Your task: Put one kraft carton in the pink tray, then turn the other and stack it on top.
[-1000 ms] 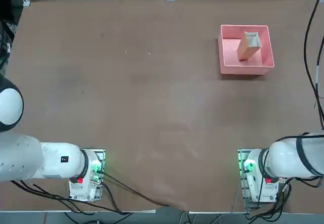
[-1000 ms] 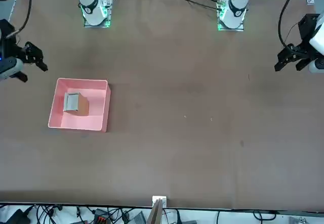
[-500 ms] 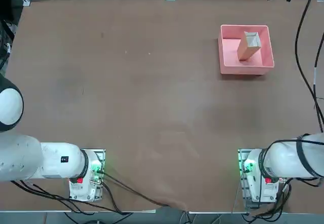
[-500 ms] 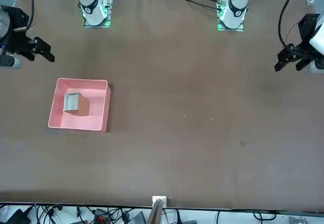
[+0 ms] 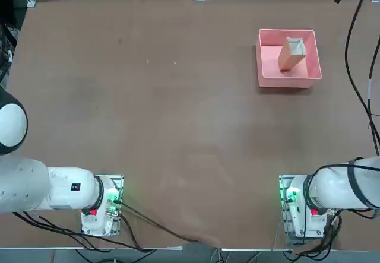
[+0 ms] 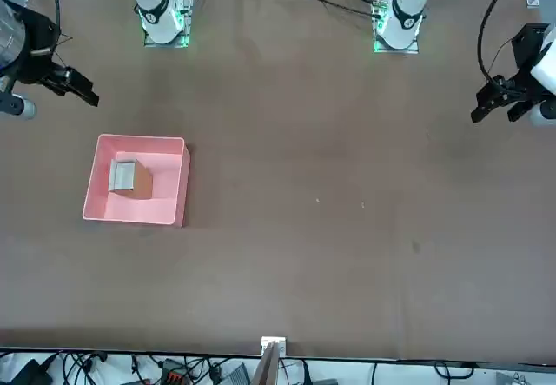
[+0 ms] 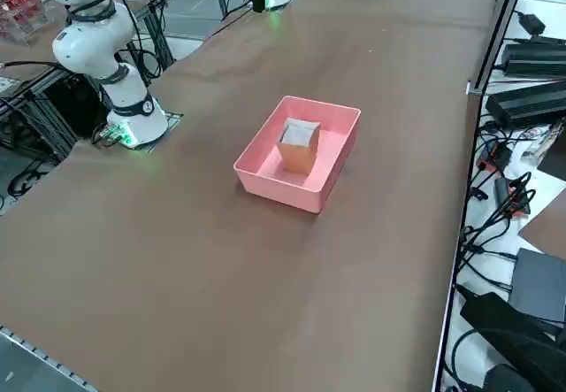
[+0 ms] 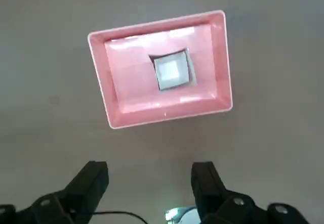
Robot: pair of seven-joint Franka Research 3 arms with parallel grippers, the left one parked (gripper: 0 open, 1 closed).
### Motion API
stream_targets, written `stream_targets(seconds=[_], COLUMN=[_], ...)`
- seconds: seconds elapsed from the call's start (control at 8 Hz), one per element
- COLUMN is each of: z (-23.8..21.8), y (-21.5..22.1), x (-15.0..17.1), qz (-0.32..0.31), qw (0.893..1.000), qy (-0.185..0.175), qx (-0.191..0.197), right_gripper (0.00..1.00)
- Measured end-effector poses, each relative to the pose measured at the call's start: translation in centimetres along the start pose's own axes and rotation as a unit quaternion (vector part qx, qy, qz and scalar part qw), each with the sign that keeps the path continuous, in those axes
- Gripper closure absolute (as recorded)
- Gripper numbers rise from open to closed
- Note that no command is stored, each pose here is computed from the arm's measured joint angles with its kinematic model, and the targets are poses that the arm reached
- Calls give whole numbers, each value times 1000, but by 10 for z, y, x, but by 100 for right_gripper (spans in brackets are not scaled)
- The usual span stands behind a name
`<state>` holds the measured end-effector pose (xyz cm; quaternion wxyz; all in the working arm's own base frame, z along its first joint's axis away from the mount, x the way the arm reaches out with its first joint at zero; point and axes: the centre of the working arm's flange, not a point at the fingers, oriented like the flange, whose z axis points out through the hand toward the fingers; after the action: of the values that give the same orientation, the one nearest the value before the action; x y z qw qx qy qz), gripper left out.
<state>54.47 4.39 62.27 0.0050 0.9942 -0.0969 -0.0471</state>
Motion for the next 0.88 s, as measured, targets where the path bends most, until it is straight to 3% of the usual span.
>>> stream_targets(seconds=[0.38,0.88], z=[-24,-29], y=[3,29], x=[-18,-23], qz=[-54,-80], qw=[998,996], qy=[25,29], qx=[4,5], right_gripper=[0,0])
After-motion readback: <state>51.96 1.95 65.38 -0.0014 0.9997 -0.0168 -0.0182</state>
